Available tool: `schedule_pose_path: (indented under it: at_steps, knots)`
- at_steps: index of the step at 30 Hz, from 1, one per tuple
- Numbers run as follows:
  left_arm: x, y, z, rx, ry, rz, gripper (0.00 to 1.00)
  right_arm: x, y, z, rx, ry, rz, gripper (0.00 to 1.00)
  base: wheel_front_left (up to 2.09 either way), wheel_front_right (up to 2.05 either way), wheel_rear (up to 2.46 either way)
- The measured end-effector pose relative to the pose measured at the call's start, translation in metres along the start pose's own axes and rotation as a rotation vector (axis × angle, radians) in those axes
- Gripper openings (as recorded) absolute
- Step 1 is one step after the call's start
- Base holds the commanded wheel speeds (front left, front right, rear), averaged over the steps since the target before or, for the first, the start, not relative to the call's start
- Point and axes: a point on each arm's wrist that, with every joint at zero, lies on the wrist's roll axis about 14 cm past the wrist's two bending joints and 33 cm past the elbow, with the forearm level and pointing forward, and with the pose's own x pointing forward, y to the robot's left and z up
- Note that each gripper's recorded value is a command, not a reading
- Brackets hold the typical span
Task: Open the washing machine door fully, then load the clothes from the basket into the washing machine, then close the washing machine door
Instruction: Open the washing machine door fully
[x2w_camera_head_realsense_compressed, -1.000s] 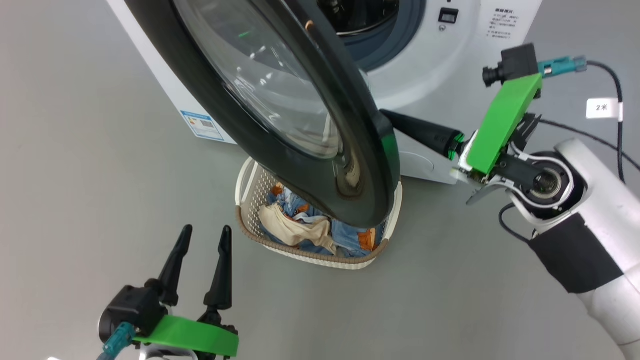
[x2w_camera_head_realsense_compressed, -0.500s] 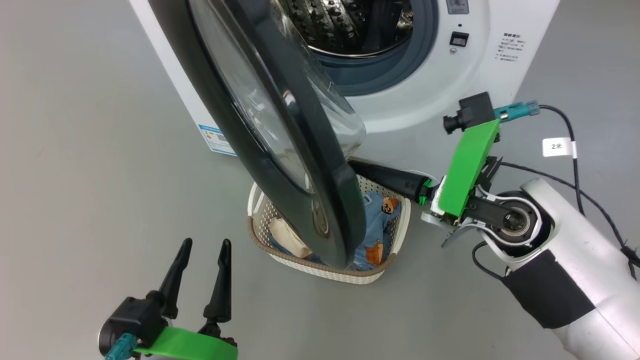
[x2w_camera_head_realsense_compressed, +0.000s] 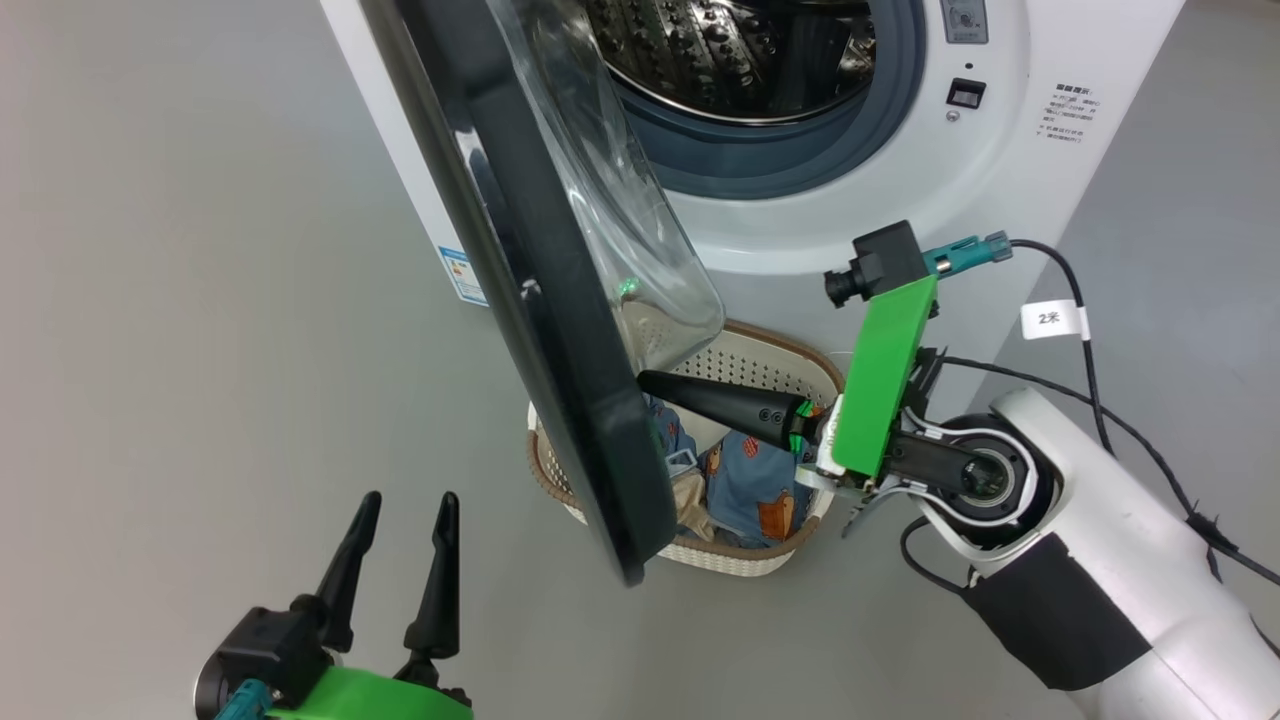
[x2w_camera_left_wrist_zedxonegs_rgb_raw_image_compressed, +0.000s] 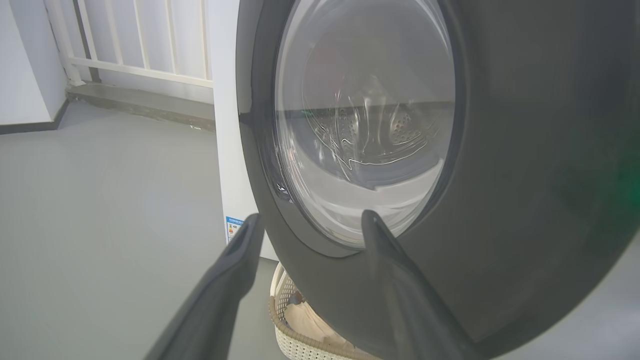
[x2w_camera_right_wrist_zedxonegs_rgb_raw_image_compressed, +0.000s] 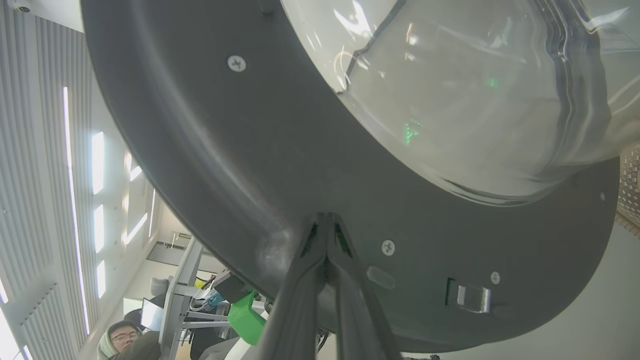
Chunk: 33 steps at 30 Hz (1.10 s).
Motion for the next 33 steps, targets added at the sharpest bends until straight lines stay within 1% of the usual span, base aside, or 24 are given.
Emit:
schedule_pose_path:
  at_steps: [2,6,12,13,14,15,18,20,24,26,29,31,33]
  knots:
    - [-0.001,0.002,0.002,0.002,-0.006,0.005,1.0,0.006,0.008,-0.005,0.001,0.01,0.023,0.0,0.0,0.0,0.0]
    - [-0.001,0.001,0.002,0.006,-0.007,0.0,1.0,0.004,0.005,-0.009,0.013,0.004,0.018,0.0,0.0,0.0,0.0]
    - [0.0,-0.003,0.003,0.004,-0.01,-0.013,1.0,-0.007,-0.001,-0.005,0.036,-0.061,-0.002,0.0,0.0,0.0,0.0]
    - [0.001,-0.004,0.003,0.004,-0.01,-0.017,1.0,-0.009,-0.003,-0.004,0.04,-0.075,-0.01,0.02,0.0,0.0,0.0]
    - [0.0,-0.005,0.002,0.004,-0.009,-0.021,1.0,-0.012,-0.004,-0.004,0.046,-0.093,-0.016,0.1,0.0,0.0,0.0]
    - [-0.001,-0.005,0.001,0.003,-0.005,-0.023,1.0,-0.015,-0.006,-0.004,0.052,-0.105,-0.023,0.13,0.0,0.0,0.0]
    - [-0.003,-0.007,-0.001,0.007,0.002,-0.036,1.0,-0.025,-0.012,-0.005,0.073,-0.152,-0.046,0.35,0.0,0.0,0.0]
    - [-0.004,-0.008,-0.002,0.012,0.006,-0.044,1.0,-0.034,-0.019,-0.007,0.087,-0.182,-0.069,0.38,0.0,0.0,0.0]
    - [-0.003,-0.011,0.0,0.015,0.0,-0.06,1.0,-0.051,-0.032,-0.013,0.083,-0.232,-0.132,0.49,0.0,0.0,0.0]
    - [-0.002,-0.012,0.001,0.015,-0.005,-0.066,1.0,-0.059,-0.037,-0.015,0.092,-0.265,-0.154,0.69,0.0,0.0,0.0]
    - [-0.006,-0.009,-0.003,0.015,0.006,-0.062,1.0,-0.071,-0.044,-0.022,0.114,-0.306,-0.182,0.89,0.0,0.0,0.0]
    - [-0.008,-0.008,-0.006,0.02,0.016,-0.066,1.0,-0.079,-0.048,-0.026,0.129,-0.338,-0.202,0.97,0.0,0.0,0.0]
    - [-0.008,-0.008,-0.006,0.025,0.019,-0.073,1.0,-0.089,-0.053,-0.028,0.141,-0.374,-0.221,1.0,0.0,0.0,0.0]
